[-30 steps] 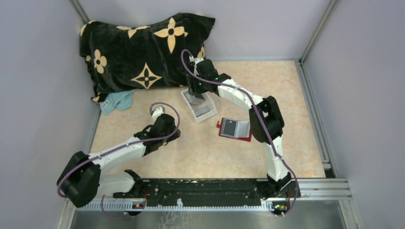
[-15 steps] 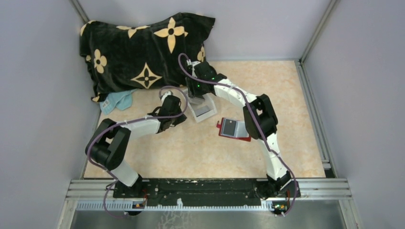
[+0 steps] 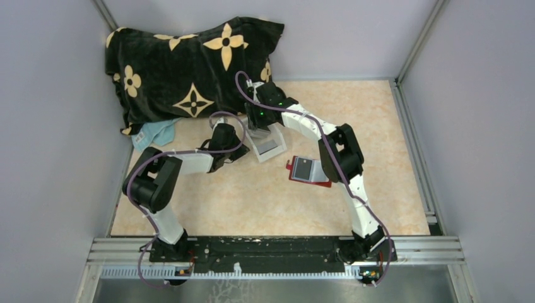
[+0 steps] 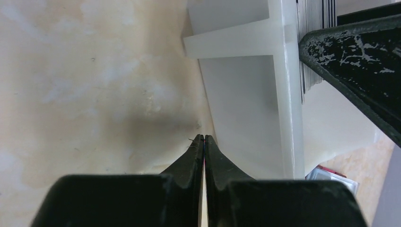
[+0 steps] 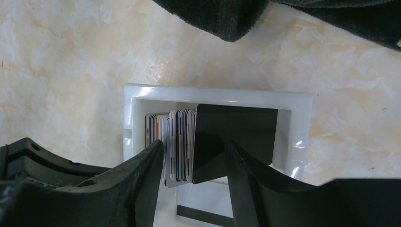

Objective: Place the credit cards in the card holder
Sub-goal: Pick up the credit card from the storage box.

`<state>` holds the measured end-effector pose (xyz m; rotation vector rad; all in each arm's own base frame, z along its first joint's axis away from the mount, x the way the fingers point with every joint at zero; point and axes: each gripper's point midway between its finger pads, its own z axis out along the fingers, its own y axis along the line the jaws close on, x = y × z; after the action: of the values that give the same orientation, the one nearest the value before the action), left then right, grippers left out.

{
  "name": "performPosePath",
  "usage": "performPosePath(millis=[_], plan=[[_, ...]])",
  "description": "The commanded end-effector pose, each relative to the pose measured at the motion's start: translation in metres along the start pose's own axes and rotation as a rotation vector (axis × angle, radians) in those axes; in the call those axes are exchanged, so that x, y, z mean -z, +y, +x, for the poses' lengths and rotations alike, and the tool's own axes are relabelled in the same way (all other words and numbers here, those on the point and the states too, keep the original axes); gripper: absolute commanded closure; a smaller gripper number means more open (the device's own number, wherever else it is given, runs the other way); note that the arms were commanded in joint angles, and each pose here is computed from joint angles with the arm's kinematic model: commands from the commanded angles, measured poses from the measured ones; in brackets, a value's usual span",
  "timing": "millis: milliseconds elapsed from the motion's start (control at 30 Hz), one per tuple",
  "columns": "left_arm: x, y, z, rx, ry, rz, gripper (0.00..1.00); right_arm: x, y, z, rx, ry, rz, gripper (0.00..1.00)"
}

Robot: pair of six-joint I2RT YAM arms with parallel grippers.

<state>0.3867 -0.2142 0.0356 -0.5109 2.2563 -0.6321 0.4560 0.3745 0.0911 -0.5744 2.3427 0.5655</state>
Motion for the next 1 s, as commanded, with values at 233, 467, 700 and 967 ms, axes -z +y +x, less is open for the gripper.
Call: performPosePath(millis=[233, 467, 700, 967], plan=[[-0.01, -0.034, -0.009, 0.07, 0.013, 0.135, 0.92, 0.004, 0.014, -0.014, 0.011, -0.034, -0.043, 0.57], [-0.009, -0.037, -0.01, 0.07, 0.017, 0.14, 0.92, 0.017, 0.029, -0.023, 0.024, -0.06, -0.058, 0.65], [-0.009, -0.034, -0.009, 0.069, 0.018, 0.129, 0.92, 0.026, 0.037, -0.027, 0.03, -0.075, -0.068, 0.67], [-0.008, -0.031, -0.013, 0.071, 0.01, 0.12, 0.92, 0.038, 0.045, -0.036, 0.041, -0.099, -0.08, 0.7]])
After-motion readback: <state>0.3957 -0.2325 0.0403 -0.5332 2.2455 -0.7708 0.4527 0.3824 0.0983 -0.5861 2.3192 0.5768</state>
